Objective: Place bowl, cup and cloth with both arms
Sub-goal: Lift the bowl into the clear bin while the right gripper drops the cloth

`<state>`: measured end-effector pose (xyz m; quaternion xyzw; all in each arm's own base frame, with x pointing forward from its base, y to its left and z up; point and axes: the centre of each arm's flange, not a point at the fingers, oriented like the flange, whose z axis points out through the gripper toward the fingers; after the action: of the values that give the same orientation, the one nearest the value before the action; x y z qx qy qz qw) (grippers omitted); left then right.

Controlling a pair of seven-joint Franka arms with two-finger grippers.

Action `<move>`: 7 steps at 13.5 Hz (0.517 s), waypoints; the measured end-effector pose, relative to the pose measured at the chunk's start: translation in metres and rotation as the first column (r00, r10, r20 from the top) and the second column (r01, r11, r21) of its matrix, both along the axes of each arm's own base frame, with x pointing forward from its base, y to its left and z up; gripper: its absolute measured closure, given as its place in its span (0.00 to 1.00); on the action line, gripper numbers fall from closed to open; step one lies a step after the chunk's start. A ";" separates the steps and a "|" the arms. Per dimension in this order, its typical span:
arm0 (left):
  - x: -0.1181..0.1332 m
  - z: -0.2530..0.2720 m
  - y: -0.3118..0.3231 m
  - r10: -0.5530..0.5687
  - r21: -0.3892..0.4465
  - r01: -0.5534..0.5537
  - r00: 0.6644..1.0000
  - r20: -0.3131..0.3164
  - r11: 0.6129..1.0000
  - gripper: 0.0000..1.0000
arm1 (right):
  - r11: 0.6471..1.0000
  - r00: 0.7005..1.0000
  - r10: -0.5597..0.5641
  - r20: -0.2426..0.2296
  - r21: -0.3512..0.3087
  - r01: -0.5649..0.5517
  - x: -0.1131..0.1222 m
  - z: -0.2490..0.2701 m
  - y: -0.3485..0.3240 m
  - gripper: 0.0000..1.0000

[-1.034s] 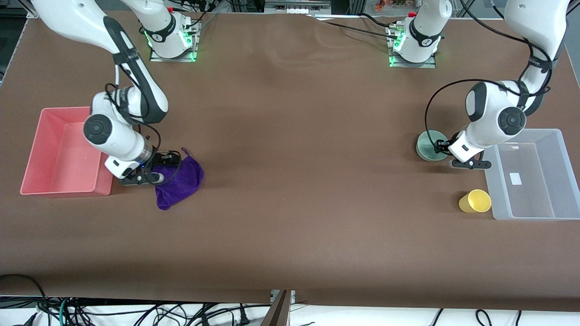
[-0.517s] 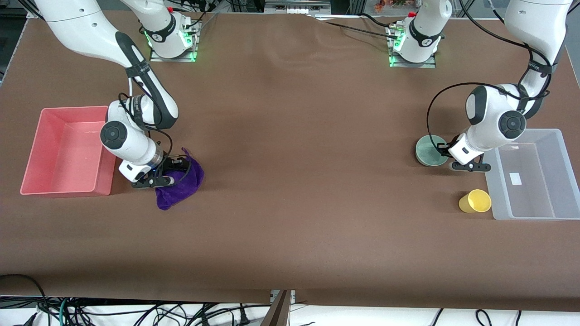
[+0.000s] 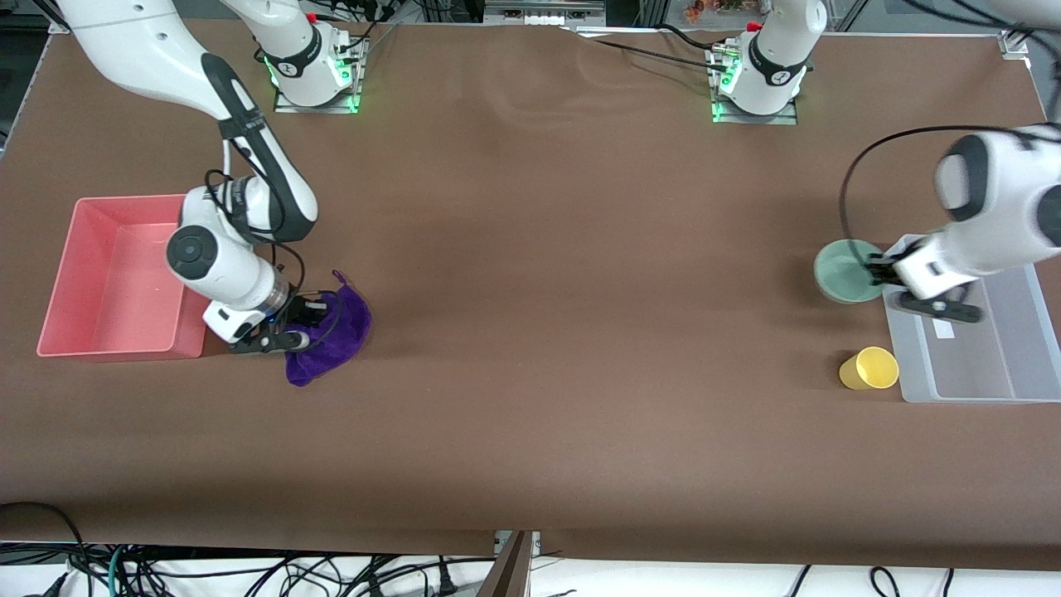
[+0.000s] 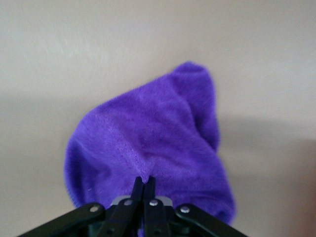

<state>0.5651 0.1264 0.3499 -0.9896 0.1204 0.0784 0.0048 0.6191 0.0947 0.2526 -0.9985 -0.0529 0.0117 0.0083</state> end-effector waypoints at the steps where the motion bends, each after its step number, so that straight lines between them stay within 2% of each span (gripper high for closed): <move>1: 0.003 0.015 0.020 -0.021 -0.005 0.021 1.000 0.001 1.000 0.96 | 1.000 1.000 0.000 -0.026 -0.013 0.000 0.010 0.027 -0.006 0.98; 4: 0.000 0.023 0.095 -0.090 -0.009 0.090 0.996 0.009 0.996 0.96 | 0.998 0.995 0.039 -0.088 -0.045 -0.043 0.029 0.117 -0.046 0.98; 7: 0.001 0.003 0.170 -0.138 -0.008 0.138 0.990 0.009 0.990 0.96 | 0.994 0.982 0.086 -0.168 -0.052 -0.096 0.019 0.182 -0.116 0.98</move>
<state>0.5658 0.2968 0.3527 -0.9792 0.1890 0.0730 0.0067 0.6383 -0.0209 0.4350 -0.9904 -0.0970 0.0968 -0.0176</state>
